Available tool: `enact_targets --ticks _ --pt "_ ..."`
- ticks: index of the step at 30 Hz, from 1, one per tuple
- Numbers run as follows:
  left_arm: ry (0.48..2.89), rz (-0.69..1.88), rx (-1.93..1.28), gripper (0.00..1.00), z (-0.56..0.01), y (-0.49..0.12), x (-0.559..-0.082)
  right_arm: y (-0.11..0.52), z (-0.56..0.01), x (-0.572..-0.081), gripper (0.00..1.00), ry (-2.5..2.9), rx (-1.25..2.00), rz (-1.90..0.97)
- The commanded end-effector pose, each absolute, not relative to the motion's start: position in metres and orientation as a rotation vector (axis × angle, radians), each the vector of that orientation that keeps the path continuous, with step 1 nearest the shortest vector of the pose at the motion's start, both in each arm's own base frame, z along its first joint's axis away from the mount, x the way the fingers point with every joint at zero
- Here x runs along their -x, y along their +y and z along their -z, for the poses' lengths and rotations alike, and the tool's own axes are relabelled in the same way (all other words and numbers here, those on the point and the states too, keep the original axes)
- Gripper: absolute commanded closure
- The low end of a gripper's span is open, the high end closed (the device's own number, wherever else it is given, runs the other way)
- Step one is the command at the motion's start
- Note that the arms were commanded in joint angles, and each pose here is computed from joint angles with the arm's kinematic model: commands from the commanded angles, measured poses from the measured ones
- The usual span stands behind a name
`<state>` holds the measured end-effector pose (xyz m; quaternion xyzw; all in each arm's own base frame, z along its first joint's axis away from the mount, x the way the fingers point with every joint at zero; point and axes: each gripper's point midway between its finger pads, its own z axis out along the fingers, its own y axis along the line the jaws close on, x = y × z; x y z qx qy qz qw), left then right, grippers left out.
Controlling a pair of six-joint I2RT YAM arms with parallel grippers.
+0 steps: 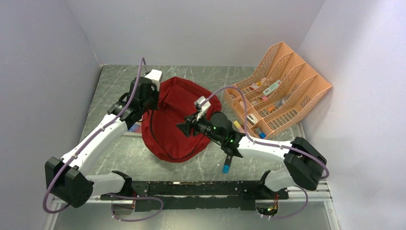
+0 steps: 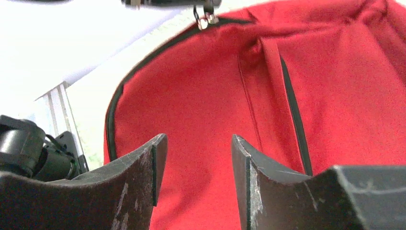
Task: Pack the student bag
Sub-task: Unzip the student bag at the center of the board.
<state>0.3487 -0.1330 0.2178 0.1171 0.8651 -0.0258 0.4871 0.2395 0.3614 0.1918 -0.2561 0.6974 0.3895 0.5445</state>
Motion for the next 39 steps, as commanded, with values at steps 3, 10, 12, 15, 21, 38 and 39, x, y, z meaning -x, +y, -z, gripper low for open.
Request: enact_targets --ticks 3,10,12,15,21,38,39 --pt "2.032 0.145 -0.197 0.95 -0.240 -0.130 -0.335 0.393 -0.229 -0.251 0.45 1.485 0.694 -0.989" --pt "2.128 -0.023 0.204 0.95 -0.198 -0.074 -0.307 0.411 -0.213 -0.250 0.45 1.477 0.744 -1.045" --pt "2.144 -0.024 0.270 0.95 -0.185 -0.070 -0.302 0.417 -0.208 -0.249 0.45 1.487 0.766 -1.061" --pt "2.154 -0.025 0.345 0.95 -0.169 -0.065 -0.299 0.422 -0.202 -0.247 0.45 1.502 0.783 -1.085" --pt "2.181 -0.070 0.396 0.87 -0.154 -0.056 -0.304 0.419 -0.193 -0.243 0.45 1.530 0.769 -1.103" --pt "2.203 -0.055 0.404 0.77 -0.144 -0.051 -0.307 0.410 -0.184 -0.234 0.45 1.563 0.749 -1.128" --pt "2.201 -0.054 0.406 0.78 -0.144 -0.051 -0.307 0.409 -0.184 -0.234 0.45 1.564 0.749 -1.129"
